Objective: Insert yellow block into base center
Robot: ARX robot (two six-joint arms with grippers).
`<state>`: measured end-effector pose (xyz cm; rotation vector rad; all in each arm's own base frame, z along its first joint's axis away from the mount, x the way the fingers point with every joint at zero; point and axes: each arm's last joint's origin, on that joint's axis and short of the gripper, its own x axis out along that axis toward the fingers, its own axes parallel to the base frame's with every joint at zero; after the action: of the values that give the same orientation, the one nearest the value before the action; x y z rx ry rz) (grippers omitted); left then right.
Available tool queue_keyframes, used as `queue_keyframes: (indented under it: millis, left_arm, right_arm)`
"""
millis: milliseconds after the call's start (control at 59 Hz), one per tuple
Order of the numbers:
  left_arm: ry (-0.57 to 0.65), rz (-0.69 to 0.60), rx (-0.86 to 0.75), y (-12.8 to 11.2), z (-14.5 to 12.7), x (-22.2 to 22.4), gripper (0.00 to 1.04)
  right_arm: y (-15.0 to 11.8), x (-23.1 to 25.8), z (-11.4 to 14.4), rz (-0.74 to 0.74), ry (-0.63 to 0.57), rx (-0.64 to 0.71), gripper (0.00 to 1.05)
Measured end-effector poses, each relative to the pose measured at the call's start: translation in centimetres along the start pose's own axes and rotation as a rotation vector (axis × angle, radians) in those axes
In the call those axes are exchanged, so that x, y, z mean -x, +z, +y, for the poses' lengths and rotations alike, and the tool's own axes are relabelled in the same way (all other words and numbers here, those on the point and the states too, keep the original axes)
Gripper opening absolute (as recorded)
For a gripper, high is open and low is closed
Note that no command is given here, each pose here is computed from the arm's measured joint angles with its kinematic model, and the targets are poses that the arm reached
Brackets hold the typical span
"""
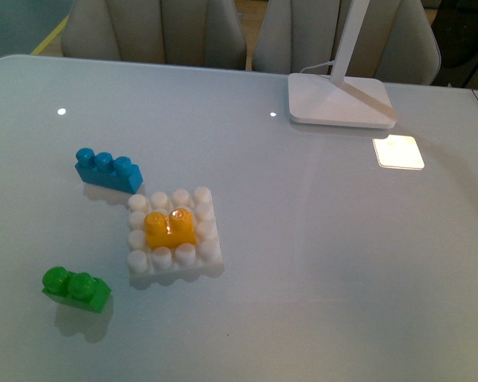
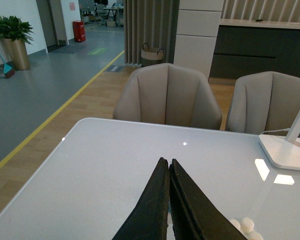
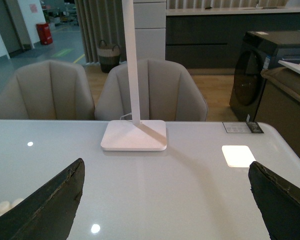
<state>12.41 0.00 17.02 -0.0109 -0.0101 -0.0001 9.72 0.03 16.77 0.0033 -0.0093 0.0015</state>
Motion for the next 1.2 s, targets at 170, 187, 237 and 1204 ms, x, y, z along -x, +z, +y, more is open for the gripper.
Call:
queue_keyframes:
  millis: [170, 187, 237, 1204]
  left_arm:
    - [0.0, -0.003, 0.0, 0.1, 0.0, 0.5, 0.03]
    - [0.0, -0.003, 0.0, 0.1, 0.0, 0.6, 0.03]
    - [0.0, -0.003, 0.0, 0.1, 0.0, 0.7, 0.03]
    - [0.0, 0.002, 0.0, -0.2, 0.0, 2.7, 0.09]
  right_arm:
    - [0.0, 0.0, 0.0, 0.0, 0.0, 0.0, 0.96]
    - [0.0, 0.0, 0.0, 0.0, 0.0, 0.0, 0.96]
    - [0.0, 0.0, 0.0, 0.0, 0.0, 0.0, 0.96]
    - [0.0, 0.0, 0.0, 0.0, 0.0, 0.0, 0.96]
